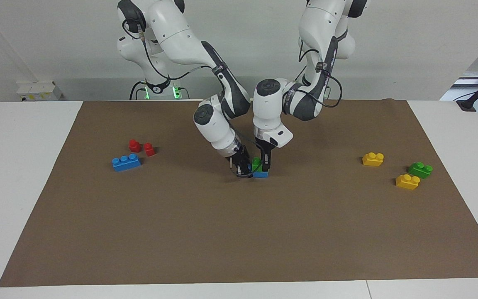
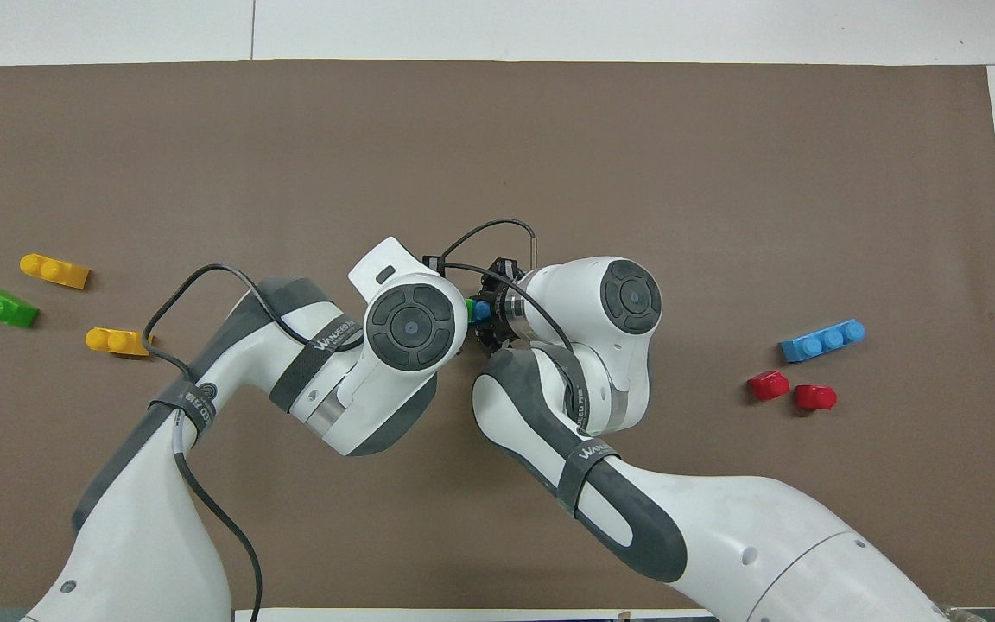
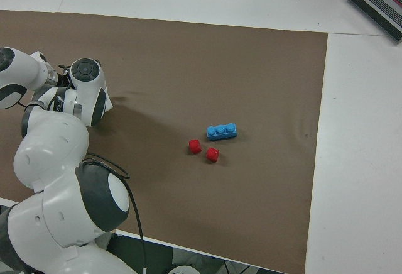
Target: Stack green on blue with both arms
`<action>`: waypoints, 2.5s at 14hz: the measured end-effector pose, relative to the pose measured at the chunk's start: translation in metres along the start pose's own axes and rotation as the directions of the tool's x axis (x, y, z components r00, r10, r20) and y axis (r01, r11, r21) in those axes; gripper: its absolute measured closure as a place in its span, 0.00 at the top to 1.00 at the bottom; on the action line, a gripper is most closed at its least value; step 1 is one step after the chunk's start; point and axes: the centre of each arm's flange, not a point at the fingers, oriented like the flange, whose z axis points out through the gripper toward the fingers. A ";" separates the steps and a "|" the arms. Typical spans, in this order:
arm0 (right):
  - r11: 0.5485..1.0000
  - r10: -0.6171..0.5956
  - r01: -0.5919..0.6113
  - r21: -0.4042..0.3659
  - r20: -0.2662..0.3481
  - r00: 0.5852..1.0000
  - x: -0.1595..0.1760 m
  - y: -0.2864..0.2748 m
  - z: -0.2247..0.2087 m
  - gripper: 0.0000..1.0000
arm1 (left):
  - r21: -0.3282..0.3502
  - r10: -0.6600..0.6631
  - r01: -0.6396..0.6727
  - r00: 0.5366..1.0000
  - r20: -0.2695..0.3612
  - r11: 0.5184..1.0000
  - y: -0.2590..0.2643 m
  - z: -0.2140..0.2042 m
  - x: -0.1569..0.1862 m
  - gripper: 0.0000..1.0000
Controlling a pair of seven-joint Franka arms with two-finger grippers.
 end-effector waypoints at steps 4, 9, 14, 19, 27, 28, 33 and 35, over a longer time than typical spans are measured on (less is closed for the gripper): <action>1.000 0.017 -0.017 0.008 0.003 1.000 0.005 -0.004 -0.002 0.71 | -0.017 0.015 -0.015 1.000 -0.004 1.000 0.010 -0.007 0.013 0.85; 0.998 0.061 -0.061 -0.007 0.007 0.998 0.026 -0.029 -0.020 0.90 | -0.051 0.010 -0.012 0.999 -0.034 0.999 0.038 -0.047 0.077 1.00; 0.998 0.021 -0.019 -0.054 0.036 0.999 0.084 -0.082 -0.092 1.00 | -0.058 0.056 -0.060 0.996 -0.072 0.996 0.061 -0.064 0.157 1.00; 0.937 -0.334 0.338 -0.082 0.065 0.940 0.140 -0.105 -0.200 1.00 | -0.021 0.245 -0.249 0.963 -0.113 0.968 0.078 -0.072 0.232 1.00; 0.289 -0.945 0.916 -0.279 0.072 0.320 0.165 -0.079 -0.370 1.00 | 0.089 0.734 -0.730 0.679 -0.013 0.677 0.093 -0.115 0.293 1.00; 0.176 -0.975 0.930 -0.323 0.076 0.210 0.163 -0.071 -0.388 1.00 | 0.088 0.780 -0.778 0.625 0.017 0.622 0.095 -0.124 0.302 1.00; -0.083 -0.989 0.902 -0.425 0.144 -0.024 0.160 -0.052 -0.420 1.00 | 0.078 0.935 -0.944 0.327 0.134 0.319 0.089 -0.166 0.332 1.00; -0.100 -0.987 0.889 -0.446 0.154 -0.033 0.164 -0.052 -0.418 1.00 | 0.071 0.955 -0.974 0.226 0.190 0.216 0.076 -0.182 0.331 1.00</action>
